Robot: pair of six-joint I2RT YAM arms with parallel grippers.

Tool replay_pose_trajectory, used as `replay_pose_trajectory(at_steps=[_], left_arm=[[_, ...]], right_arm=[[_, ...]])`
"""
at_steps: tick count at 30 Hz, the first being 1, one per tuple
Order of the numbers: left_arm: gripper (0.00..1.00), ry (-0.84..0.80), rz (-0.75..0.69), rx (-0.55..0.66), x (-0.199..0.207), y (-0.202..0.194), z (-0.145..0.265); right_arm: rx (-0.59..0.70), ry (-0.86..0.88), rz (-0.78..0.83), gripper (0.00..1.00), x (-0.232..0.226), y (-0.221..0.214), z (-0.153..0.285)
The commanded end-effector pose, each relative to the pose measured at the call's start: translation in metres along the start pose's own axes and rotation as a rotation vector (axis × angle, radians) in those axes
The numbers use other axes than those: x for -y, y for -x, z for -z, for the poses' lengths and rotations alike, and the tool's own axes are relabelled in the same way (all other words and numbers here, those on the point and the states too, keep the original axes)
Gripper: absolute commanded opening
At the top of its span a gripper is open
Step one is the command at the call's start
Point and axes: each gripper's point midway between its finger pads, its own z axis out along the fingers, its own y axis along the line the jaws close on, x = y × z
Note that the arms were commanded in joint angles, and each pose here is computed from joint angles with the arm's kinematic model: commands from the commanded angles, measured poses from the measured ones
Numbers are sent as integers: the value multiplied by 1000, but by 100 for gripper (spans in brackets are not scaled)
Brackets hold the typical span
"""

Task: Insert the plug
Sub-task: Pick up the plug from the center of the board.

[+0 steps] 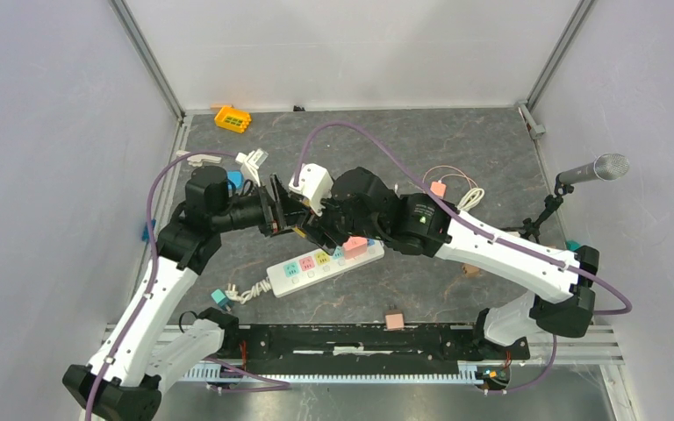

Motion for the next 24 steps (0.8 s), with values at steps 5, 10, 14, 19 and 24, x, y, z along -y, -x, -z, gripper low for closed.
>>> replay_pose_trajectory(at_steps=[5, 10, 14, 19, 24], left_arm=[[48, -3, 60, -90, -4, -13, -6], [8, 58, 105, -27, -11, -2, -7], [7, 76, 167, 30, -10, 9, -10], [6, 84, 370, 54, -15, 15, -19], [2, 3, 627, 10, -19, 6, -31]], right_arm=[[97, -6, -48, 3, 0, 36, 5], [104, -76, -106, 55, 12, 31, 9], [162, -116, -206, 91, 21, 26, 17], [301, -127, -413, 98, 39, 10, 32], [473, -118, -618, 98, 55, -10, 51]])
